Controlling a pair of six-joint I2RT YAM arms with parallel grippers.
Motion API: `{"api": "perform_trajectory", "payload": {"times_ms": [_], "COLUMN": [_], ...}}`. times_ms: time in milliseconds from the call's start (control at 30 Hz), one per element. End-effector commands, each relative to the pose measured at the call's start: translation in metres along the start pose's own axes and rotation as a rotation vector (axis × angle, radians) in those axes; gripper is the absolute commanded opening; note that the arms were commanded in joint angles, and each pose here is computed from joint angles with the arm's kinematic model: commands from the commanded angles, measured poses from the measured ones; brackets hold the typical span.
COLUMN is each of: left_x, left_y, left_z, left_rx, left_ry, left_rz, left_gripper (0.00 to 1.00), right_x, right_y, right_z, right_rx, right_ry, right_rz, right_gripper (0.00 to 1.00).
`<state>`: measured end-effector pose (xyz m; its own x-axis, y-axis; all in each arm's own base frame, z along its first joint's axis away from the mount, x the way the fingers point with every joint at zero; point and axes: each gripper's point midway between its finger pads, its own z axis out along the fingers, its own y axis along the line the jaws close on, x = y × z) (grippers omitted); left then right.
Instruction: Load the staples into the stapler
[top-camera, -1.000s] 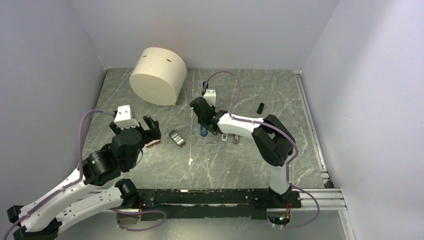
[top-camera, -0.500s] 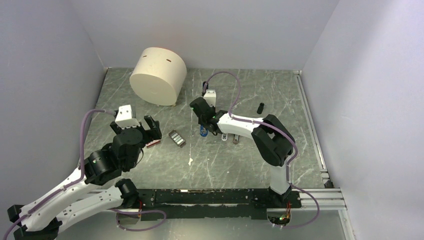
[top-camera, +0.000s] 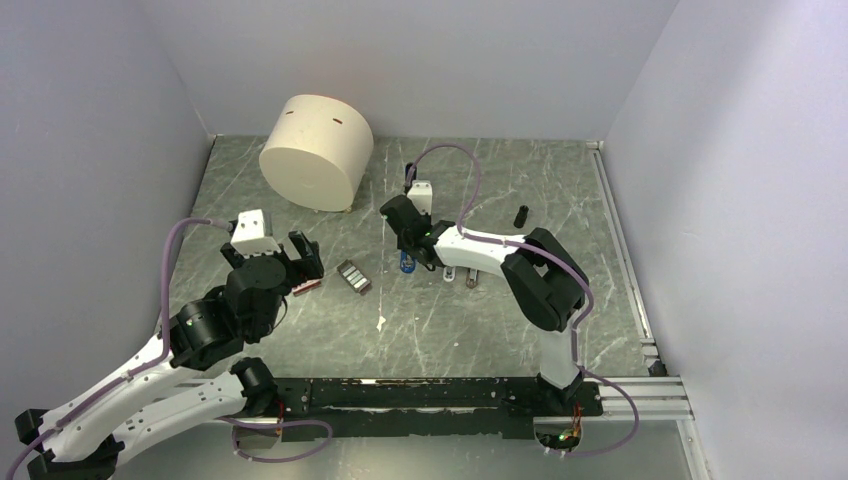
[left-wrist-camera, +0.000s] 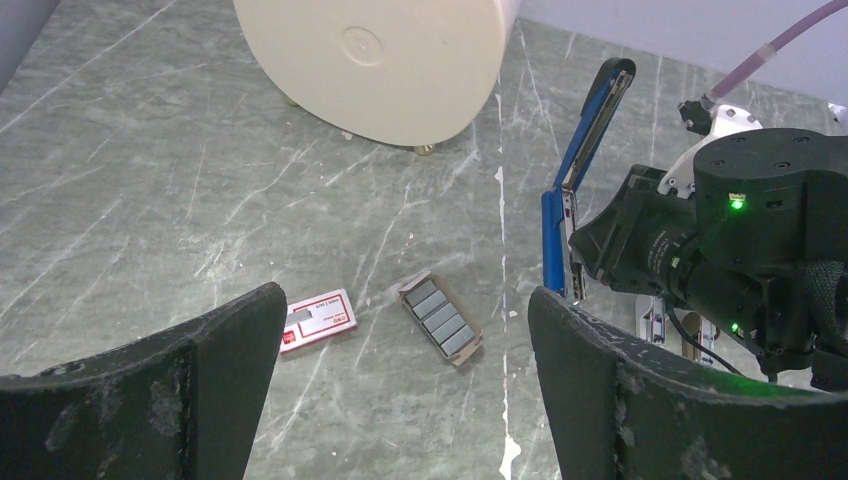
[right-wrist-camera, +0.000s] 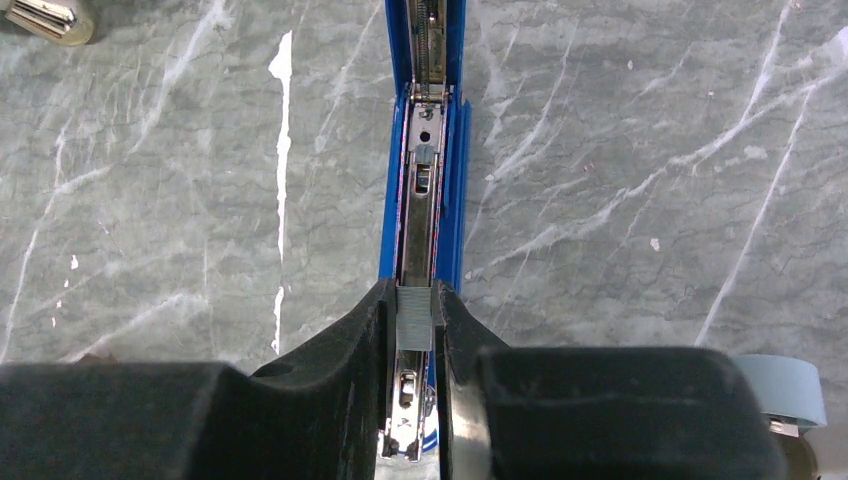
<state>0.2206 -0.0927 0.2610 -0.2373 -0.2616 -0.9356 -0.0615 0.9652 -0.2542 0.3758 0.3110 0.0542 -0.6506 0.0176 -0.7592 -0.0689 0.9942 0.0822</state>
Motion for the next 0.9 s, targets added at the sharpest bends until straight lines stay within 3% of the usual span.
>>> {"api": "perform_trajectory", "payload": {"times_ms": [0, 500, 867], "left_x": [-0.006, -0.006, -0.006], "left_y": [-0.003, -0.004, -0.003], "left_z": [0.000, 0.000, 0.000], "left_rx": [0.006, 0.007, 0.007], "left_ry": [-0.018, -0.018, -0.018], "left_rz": [-0.010, -0.009, -0.009], "left_gripper": [0.95, 0.95, 0.95], "right_x": [-0.004, -0.031, -0.017], "right_y": [-0.001, 0.005, 0.004], "right_z": [0.005, -0.013, -0.002], "right_rx": [0.011, -0.029, -0.019], "right_ry": [-0.007, -0.068, -0.038], "right_rz": [0.008, 0.044, 0.029], "right_gripper": [0.21, 0.21, 0.21]}}
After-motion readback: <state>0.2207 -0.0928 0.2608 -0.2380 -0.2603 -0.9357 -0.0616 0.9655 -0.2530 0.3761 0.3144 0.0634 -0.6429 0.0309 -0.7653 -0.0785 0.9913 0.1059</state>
